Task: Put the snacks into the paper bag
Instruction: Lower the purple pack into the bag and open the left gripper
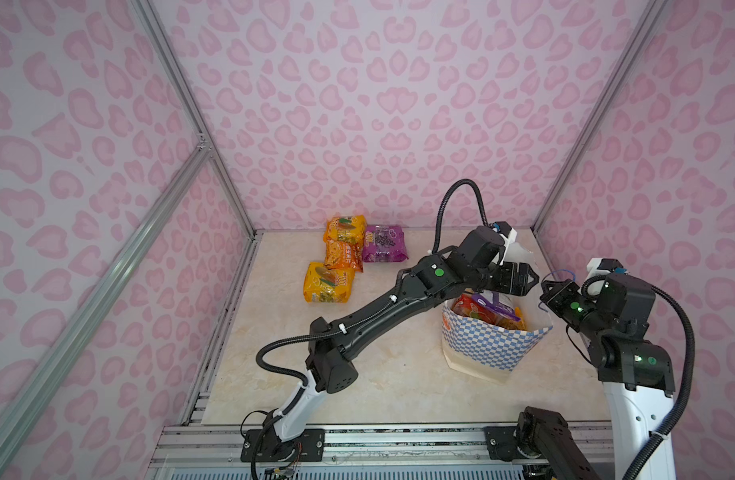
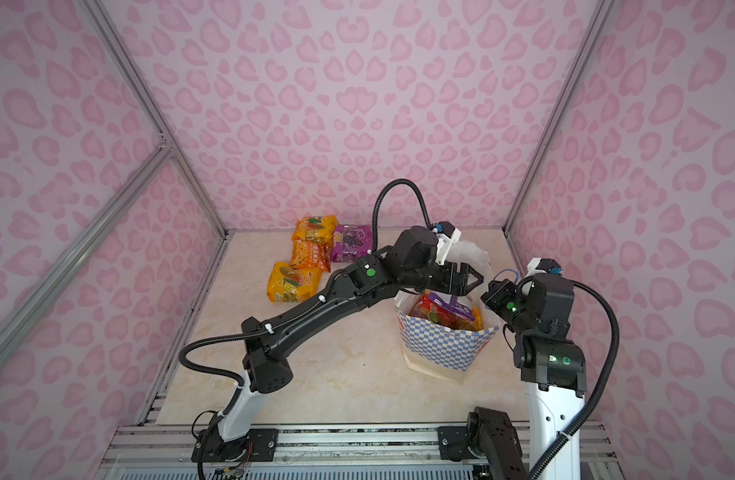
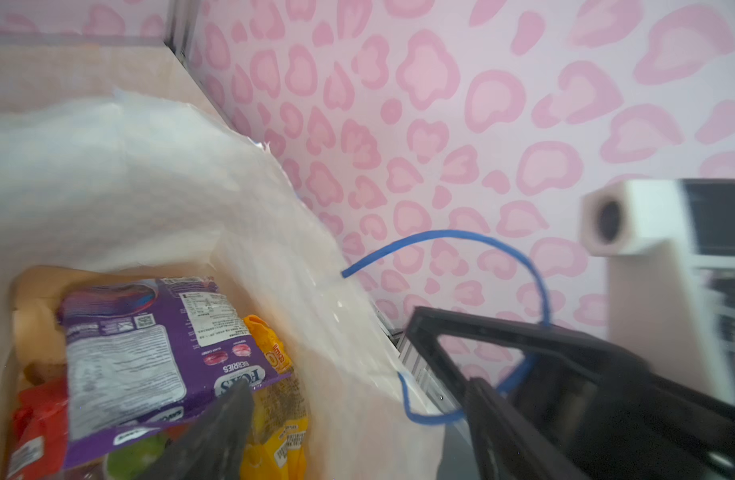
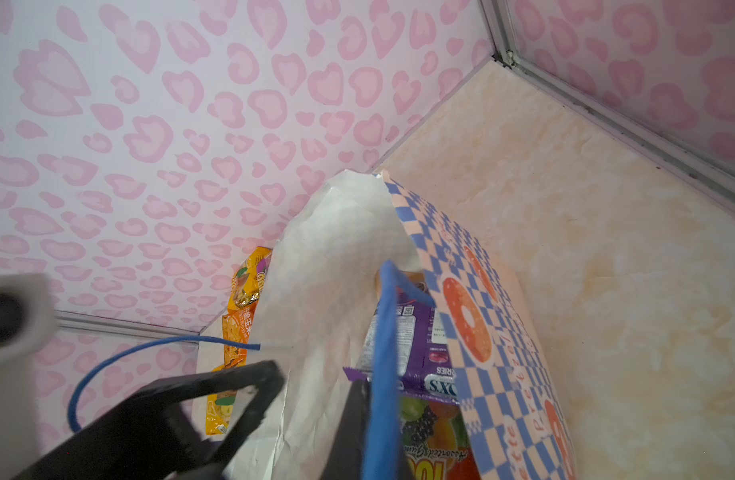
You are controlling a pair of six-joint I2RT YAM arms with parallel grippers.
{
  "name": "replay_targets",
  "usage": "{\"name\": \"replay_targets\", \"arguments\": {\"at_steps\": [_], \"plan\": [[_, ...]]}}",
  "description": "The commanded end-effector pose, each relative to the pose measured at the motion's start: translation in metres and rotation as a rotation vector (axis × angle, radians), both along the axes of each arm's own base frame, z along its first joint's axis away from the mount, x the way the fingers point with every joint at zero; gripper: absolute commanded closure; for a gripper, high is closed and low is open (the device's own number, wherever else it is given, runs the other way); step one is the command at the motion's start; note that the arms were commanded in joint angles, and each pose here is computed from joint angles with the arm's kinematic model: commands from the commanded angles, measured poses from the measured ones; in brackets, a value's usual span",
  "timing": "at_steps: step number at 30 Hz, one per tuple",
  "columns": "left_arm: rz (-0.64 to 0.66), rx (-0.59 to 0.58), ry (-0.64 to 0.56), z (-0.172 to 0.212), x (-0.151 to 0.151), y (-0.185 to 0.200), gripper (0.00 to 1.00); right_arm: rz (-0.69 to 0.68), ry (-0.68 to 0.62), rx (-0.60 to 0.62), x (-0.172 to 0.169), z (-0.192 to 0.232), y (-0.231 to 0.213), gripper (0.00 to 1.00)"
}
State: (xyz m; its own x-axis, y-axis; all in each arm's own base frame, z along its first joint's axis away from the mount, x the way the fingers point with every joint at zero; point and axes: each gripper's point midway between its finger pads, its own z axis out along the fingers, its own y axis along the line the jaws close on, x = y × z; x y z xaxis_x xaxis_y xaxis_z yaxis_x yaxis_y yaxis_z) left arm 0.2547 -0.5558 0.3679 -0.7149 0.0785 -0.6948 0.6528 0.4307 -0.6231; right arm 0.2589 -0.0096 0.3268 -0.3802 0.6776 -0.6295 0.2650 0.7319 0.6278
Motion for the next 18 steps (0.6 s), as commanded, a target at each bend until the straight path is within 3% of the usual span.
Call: {"name": "replay_targets", "arguments": {"at_steps": [1, 6, 9, 13, 18], "plan": [[-0.007, -0.044, -0.099, 0.042, -0.014, 0.016, 0.17, 0.011, -0.002, -0.002, 0.0, 0.0, 0.002, 1.0], [-0.076, -0.09, -0.205, 0.097, -0.05, 0.049, 0.16, 0.007, -0.002, -0.007, 0.001, 0.0, 0.001, 1.0], [-0.011, -0.058, -0.277, 0.111, -0.05, 0.082, 0.13, 0.01, -0.001, -0.003, 0.001, -0.002, 0.001, 1.0], [0.087, 0.06, -0.305, 0.088, -0.022, 0.115, 0.0, 0.011, 0.0, 0.001, 0.002, -0.003, 0.002, 1.0], [-0.153, 0.09, -0.194, 0.049, -0.013, 0.109, 0.01, 0.021, 0.002, 0.01, 0.003, -0.003, 0.004, 1.0]]}}
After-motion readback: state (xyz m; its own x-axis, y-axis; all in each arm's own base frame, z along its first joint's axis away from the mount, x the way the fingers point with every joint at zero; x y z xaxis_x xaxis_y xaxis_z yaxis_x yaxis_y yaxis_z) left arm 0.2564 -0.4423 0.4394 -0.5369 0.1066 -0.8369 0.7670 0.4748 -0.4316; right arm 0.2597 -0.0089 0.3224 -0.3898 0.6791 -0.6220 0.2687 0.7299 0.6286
